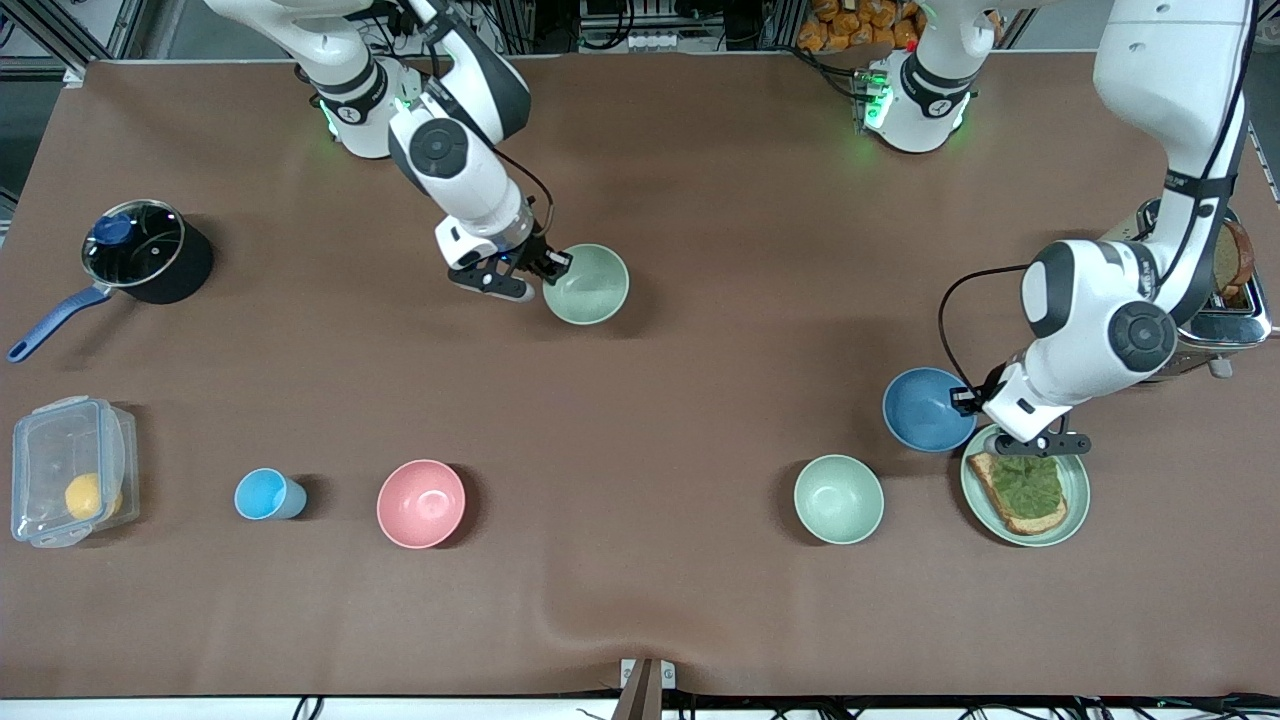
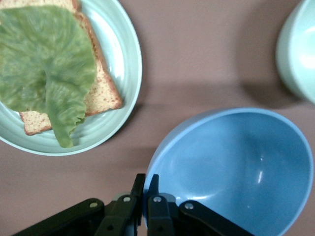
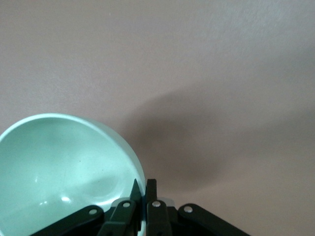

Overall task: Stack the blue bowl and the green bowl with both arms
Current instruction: 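Carry the green bowl and the blue bowl toward the table middle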

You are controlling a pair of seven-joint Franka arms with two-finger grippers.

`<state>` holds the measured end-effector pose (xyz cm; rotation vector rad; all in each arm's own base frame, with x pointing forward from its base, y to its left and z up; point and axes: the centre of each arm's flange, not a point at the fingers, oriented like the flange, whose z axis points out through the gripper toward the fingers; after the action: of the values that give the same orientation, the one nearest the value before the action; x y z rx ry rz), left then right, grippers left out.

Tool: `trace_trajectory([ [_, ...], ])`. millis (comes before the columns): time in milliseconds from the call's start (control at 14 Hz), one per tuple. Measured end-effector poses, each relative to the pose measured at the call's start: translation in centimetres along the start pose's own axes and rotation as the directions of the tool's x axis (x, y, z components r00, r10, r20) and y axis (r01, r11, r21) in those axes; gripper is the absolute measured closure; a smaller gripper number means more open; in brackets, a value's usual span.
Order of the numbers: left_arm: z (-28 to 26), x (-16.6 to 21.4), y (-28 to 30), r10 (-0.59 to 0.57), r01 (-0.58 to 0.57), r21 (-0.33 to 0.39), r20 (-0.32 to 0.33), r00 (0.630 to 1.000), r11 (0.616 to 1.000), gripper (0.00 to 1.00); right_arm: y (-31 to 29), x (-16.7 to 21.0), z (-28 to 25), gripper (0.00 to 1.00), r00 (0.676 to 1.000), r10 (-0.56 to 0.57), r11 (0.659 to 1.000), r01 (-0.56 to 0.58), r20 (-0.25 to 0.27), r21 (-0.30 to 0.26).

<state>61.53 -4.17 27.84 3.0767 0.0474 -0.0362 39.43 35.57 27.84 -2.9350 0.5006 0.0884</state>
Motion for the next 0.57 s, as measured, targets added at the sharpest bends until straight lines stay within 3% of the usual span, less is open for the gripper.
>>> trace_trajectory([
  [571, -3.9, -2.6, 6.7, -0.222, 0.224, -0.051, 0.036, 0.974, 0.973, 0.95, -1.0, -4.0, 5.6, 0.95, 0.999, -0.031, 0.996, 0.028, -0.044, -0.084],
])
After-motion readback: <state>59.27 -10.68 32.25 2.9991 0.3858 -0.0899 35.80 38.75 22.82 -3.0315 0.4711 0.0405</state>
